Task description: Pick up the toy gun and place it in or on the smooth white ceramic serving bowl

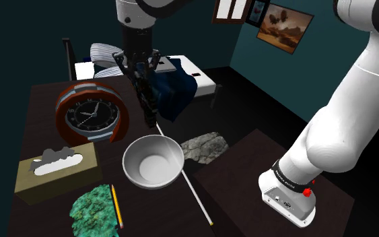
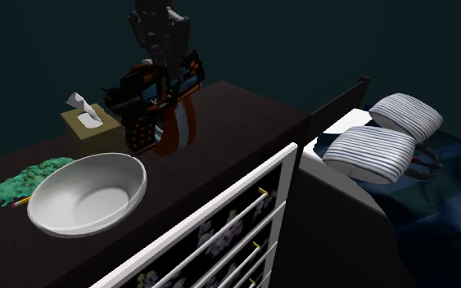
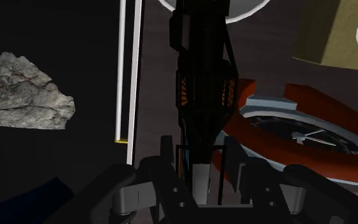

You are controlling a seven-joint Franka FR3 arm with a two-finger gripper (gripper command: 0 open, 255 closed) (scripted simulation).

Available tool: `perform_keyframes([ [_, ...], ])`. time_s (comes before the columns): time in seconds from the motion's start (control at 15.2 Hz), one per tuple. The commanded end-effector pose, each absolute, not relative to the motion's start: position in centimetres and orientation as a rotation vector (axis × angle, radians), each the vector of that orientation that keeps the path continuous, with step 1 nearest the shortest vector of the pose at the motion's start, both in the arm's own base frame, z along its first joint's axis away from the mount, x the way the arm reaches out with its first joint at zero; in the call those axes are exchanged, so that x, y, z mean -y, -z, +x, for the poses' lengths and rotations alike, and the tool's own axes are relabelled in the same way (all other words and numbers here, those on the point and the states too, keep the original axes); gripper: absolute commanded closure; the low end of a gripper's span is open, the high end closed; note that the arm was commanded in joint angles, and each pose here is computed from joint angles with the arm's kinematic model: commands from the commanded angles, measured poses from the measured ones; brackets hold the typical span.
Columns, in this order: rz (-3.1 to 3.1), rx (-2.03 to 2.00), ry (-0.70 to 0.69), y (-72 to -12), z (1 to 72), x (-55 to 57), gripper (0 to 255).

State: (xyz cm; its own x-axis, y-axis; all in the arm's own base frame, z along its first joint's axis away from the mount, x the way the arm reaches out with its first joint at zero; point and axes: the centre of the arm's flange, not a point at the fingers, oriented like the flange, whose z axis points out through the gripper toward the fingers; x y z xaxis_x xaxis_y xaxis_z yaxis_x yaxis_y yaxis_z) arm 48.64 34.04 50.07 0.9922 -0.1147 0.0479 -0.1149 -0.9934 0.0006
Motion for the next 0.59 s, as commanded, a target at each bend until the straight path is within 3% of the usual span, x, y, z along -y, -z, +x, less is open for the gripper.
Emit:
perform_keyframes([
  [0.0,3.132,0.183,-0.076,-50.3,46.2,-34.7,255],
  [0.53,3.132,0.183,-0.076,-52.0,36.3,-37.9,255],
])
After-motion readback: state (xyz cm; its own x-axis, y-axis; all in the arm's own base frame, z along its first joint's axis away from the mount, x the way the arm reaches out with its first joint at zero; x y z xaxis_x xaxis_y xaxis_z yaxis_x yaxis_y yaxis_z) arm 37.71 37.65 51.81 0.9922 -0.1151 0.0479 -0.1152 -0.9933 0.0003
